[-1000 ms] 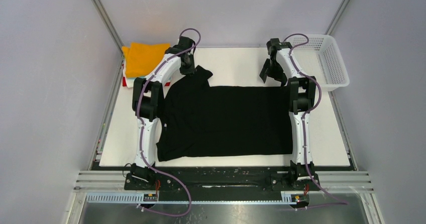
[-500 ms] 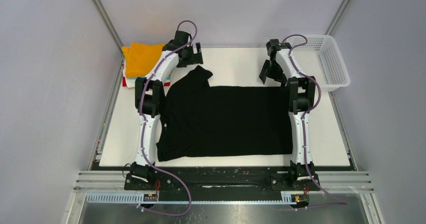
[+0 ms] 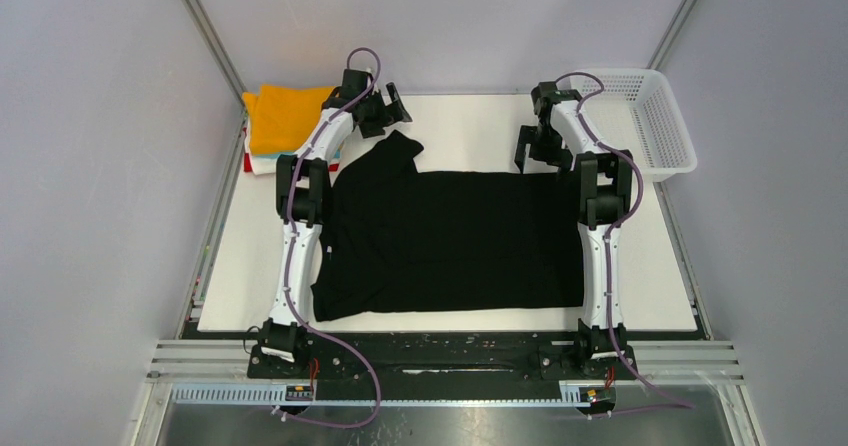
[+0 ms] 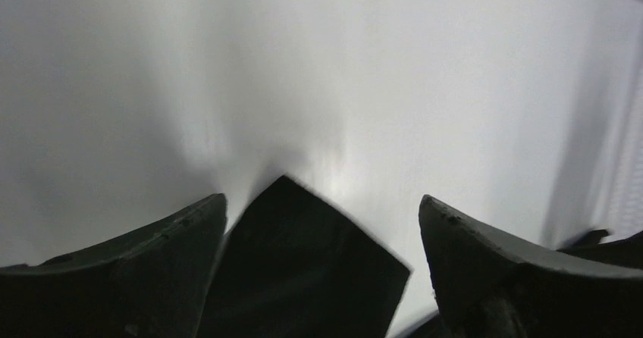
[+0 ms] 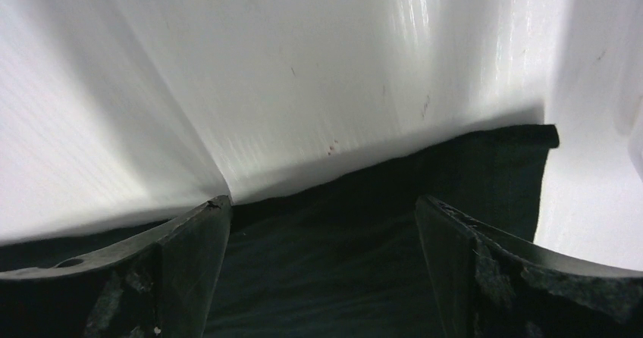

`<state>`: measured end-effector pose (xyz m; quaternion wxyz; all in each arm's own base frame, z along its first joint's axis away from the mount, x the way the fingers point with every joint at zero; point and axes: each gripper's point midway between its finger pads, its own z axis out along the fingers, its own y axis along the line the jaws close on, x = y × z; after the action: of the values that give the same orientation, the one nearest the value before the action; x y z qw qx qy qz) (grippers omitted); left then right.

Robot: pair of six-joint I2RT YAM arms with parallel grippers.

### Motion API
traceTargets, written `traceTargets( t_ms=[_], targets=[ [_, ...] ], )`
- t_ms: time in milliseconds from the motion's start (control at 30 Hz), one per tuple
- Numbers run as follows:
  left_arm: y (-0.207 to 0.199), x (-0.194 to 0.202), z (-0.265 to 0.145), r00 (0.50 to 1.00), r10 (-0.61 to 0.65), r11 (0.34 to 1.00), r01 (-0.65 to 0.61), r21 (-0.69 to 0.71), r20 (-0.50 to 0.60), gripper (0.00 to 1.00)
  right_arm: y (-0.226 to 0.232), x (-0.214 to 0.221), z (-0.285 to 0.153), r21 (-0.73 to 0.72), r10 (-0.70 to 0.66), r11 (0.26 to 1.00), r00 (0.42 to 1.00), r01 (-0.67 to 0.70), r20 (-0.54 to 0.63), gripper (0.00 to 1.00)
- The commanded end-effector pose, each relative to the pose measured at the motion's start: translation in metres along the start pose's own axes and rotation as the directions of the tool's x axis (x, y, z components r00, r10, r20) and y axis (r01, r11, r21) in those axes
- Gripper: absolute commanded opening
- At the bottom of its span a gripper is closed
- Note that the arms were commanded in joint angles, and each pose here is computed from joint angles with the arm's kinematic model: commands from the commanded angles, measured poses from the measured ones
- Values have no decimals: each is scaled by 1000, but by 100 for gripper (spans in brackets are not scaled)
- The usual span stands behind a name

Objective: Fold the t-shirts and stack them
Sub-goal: Grab the side of the flattened tshirt furthest away from the robot with both arms

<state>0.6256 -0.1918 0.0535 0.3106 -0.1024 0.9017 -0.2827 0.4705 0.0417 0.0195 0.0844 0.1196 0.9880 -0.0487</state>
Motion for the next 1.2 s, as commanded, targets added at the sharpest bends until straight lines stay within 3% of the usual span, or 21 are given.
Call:
traceTargets(
  t_ms=[0, 167, 467, 533, 633, 733, 833, 933, 1000, 1167],
  targets=[
    [-7, 25, 2, 997, -5, 1000, 3, -20, -81, 99, 0, -12, -39, -58, -45, 997, 995, 51, 92, 99],
    [-4, 49, -13, 982, 85, 992, -99, -79, -167, 81, 0, -12, -42, -65, -55, 996, 993, 62, 103, 99],
    [16, 70, -26, 936, 255, 897, -322, -303, -242, 50, -1, -10, -45, -71, -73, 994, 991, 82, 114, 99],
    [18, 71, -26, 935, 261, 886, -331, -324, -242, 36, -2, -8, -45, -74, -76, 994, 990, 85, 119, 99],
    [21, 68, -28, 933, 270, 869, -342, -357, -237, 26, -3, -6, -48, -78, -83, 993, 988, 94, 133, 99],
    [23, 71, -30, 925, 284, 856, -363, -369, -252, 2, -9, -6, -50, -53, -105, 992, 984, 113, 145, 99],
    [24, 75, -32, 911, 305, 848, -392, -356, -277, 0, -14, -10, -52, -35, -201, 977, 964, 210, 172, 100],
    [21, 72, -37, 910, 315, 848, -397, -352, -269, 0, -8, -17, -54, -59, -407, 902, 887, 428, 217, 100],
    [14, 65, -41, 916, 324, 852, -390, -348, -235, 0, -2, -18, -52, -83, -551, 807, 796, 585, 250, 100],
    [-13, 39, -62, 926, 354, 869, -377, -320, -131, 0, -6, -18, -36, -65, -763, 609, 606, 791, 226, 99]
  ],
)
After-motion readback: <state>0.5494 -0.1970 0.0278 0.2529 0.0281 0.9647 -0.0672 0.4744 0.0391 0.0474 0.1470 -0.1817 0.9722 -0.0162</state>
